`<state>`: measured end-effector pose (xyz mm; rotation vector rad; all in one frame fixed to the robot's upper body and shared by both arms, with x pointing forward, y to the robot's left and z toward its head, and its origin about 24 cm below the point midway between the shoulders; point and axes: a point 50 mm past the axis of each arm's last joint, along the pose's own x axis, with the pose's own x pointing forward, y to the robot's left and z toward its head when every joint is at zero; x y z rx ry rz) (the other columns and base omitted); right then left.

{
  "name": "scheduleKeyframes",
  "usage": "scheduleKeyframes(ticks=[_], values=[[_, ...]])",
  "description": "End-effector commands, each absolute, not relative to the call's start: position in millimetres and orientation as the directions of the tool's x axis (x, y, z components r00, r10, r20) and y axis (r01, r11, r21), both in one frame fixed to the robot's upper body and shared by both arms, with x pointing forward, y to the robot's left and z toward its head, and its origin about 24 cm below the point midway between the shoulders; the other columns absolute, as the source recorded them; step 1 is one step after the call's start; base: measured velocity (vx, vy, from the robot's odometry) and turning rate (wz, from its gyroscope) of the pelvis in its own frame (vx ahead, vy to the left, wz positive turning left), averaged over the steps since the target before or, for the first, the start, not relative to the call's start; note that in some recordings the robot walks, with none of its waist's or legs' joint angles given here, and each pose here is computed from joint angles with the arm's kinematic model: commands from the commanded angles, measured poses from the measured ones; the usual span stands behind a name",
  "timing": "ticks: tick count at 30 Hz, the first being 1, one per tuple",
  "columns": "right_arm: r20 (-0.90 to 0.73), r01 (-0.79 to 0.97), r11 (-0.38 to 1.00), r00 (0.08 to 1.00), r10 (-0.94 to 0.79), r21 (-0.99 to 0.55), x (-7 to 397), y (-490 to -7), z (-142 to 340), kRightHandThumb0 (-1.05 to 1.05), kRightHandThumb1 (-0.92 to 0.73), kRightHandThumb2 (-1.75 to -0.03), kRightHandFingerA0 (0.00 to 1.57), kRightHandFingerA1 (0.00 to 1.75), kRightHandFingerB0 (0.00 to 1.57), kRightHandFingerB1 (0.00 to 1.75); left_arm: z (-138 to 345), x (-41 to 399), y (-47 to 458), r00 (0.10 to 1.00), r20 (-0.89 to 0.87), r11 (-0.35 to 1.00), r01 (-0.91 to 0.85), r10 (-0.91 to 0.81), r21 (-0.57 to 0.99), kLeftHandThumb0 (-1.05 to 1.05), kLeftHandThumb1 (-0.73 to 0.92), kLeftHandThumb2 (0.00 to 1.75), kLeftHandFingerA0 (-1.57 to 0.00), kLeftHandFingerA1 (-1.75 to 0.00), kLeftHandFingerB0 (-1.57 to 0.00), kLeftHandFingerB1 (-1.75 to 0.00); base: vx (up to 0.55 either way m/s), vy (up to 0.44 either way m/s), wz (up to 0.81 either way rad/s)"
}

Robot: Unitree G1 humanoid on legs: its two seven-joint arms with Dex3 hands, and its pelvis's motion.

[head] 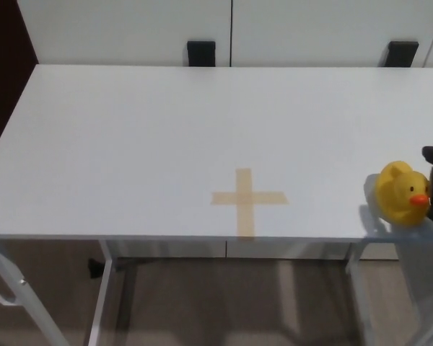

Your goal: The robot uses its right hand to push the yellow duck toy to the center of the white desk.

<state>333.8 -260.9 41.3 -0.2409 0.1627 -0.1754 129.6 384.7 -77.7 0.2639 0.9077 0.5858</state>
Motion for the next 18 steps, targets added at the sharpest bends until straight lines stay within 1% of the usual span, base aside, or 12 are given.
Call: scheduleKeyframes(ticks=[1, 2, 4, 5, 6, 12, 13, 15, 18], values=[[-0.218, 0.088, 0.97, 0.966, -0.139, -0.228, 330.2, -239.9, 20.8, -0.74, -0.71, -1.09, 0.52, 0.65, 0.38, 0.57, -76.1, 129.2, 386.4, 0.483, -0.65, 0.81, -0.362, 0.587, 0.462, -0.12, 0.63, 0.85, -0.87, -0.9, -0.83, -0.96, 0.0, 0.0, 0.0], [-0.222, 0.082, 0.971, 0.966, -0.133, -0.224, 329.1, -238.3, 19.1, -0.78, -0.92, -0.68, 0.56, 0.55, 0.41, 0.44, -76.6, 128.5, 386.1, 0.483, -0.652, 0.811, -0.357, 0.584, 0.463, -0.12, 0.6, 0.92, -0.88, -0.91, -0.84, -0.98, 0.0, 0.0, 0.0], [-0.226, 0.075, 0.972, 0.966, -0.126, -0.22, 327.6, -236.6, 17.0, -0.78, -0.92, -0.68, 0.56, 0.55, 0.41, 0.44, -77.1, 127.6, 385.7, 0.484, -0.654, 0.813, -0.352, 0.582, 0.463, -0.12, 0.6, 0.92, -0.88, -0.91, -0.84, -0.98, 0.0, 0.0, 0.0], [-0.229, 0.063, 0.973, 0.967, -0.115, -0.221, 327.6, -233.3, 15.7, -0.75, -0.73, -1.1, 0.48, 0.63, 0.35, 0.56, -77.5, 127.5, 385.4, 0.483, -0.655, 0.814, -0.358, 0.581, 0.458, -0.13, 0.62, 0.86, -0.91, -0.93, -0.87, -1.02, 0.0, 0.0, 0.0], [-0.232, 0.044, 0.973, 0.968, -0.097, -0.226, 328.6, -226.8, 14.5, -0.76, -0.92, -0.7, 0.54, 0.56, 0.38, 0.44, -77.7, 127.7, 385.1, 0.481, -0.658, 0.815, -0.359, 0.579, 0.455, -0.14, 0.63, 0.83, -0.85, -0.89, -0.84, -1.0, 0.0, 0.0, 0.0], [-0.237, 0.017, 0.973, 0.969, -0.073, -0.232, 331.2, -211.9, 12.9, -0.75, -0.92, -0.71, 0.55, 0.55, 0.39, 0.45, -78.0, 128.7, 384.2, 0.483, -0.66, 0.817, -0.347, 0.576, 0.46, -0.13, 0.62, 0.84, -0.87, -0.92, -0.83, -0.99, 0.0, 0.0, 0.0], [-0.236, 0.008, 0.975, 0.97, -0.062, -0.224, 332.3, -206.5, 13.2, -0.75, -0.92, -0.71, 0.55, 0.59, 0.42, 0.47, -78.8, 127.7, 383.5, 0.483, -0.661, 0.819, -0.345, 0.574, 0.459, -0.13, 0.62, 0.87, -0.91, -0.94, -0.85, -1.0, 0.0, 0.0, 0.0], [-0.232, -0.001, 0.979, 0.972, -0.047, -0.204, 334.3, -197.2, 14.2, -0.73, -0.92, -0.71, 0.54, 0.59, 0.41, 0.46, -80.1, 126.4, 382.5, 0.48, -0.663, 0.819, -0.343, 0.574, 0.461, -0.15, 0.63, 0.85, -0.9, -0.93, -0.84, -0.99, 0.0, 0.0, 0.0], [-0.227, 0.005, 0.983, 0.973, -0.048, -0.182, 336.0, -190.4, 15.4, -0.71, -0.92, -0.69, 0.55, 0.59, 0.42, 0.46, -80.7, 126.2, 381.8, 0.48, -0.663, 0.819, -0.343, 0.574, 0.461, -0.13, 0.61, 0.87, -0.91, -0.94, -0.84, -1.0, 0.0, 0.0, 0.0]])
